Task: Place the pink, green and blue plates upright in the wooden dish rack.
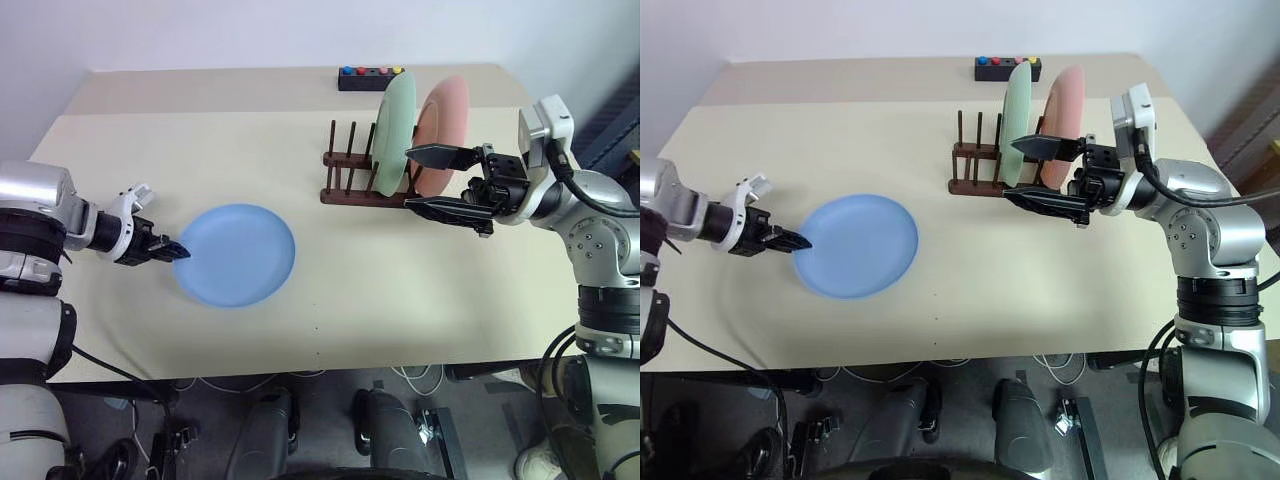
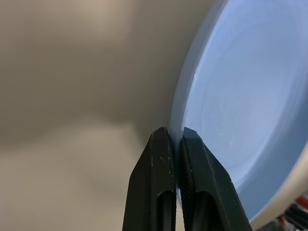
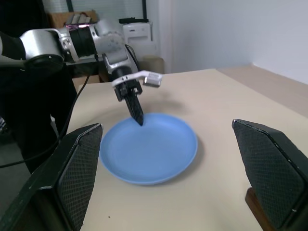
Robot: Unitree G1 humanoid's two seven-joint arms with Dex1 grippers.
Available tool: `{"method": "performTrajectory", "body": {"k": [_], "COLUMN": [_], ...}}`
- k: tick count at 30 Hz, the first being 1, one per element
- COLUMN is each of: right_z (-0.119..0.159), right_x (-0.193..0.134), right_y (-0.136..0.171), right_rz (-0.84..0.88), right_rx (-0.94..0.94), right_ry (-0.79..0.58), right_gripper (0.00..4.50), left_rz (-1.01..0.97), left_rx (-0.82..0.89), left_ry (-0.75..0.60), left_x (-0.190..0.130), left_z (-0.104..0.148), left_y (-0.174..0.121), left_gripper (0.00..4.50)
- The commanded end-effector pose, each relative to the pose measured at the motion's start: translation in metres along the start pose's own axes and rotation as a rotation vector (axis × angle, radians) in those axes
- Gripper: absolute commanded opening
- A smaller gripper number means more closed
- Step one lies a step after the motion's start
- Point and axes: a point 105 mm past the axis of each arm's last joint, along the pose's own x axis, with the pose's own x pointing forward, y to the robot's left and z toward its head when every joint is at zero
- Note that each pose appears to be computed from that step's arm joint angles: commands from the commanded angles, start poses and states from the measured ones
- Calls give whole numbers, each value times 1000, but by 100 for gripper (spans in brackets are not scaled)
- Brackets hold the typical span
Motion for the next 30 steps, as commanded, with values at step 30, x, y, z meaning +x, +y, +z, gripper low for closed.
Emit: {"method": "performTrajectory", "body": {"k": [30], "right_z": [-9], "right_x": [118], "right_y": [-3], "right_rz": [-237], "right_rx": [-1559], "right_ry": [232], "right_gripper": [442], "left_rz": [-591], "left_rx": [-290], "left_ry": [-1359], "left_x": [-31], "left_z": [49], "left_y": [-115], "left_gripper": [2]}}
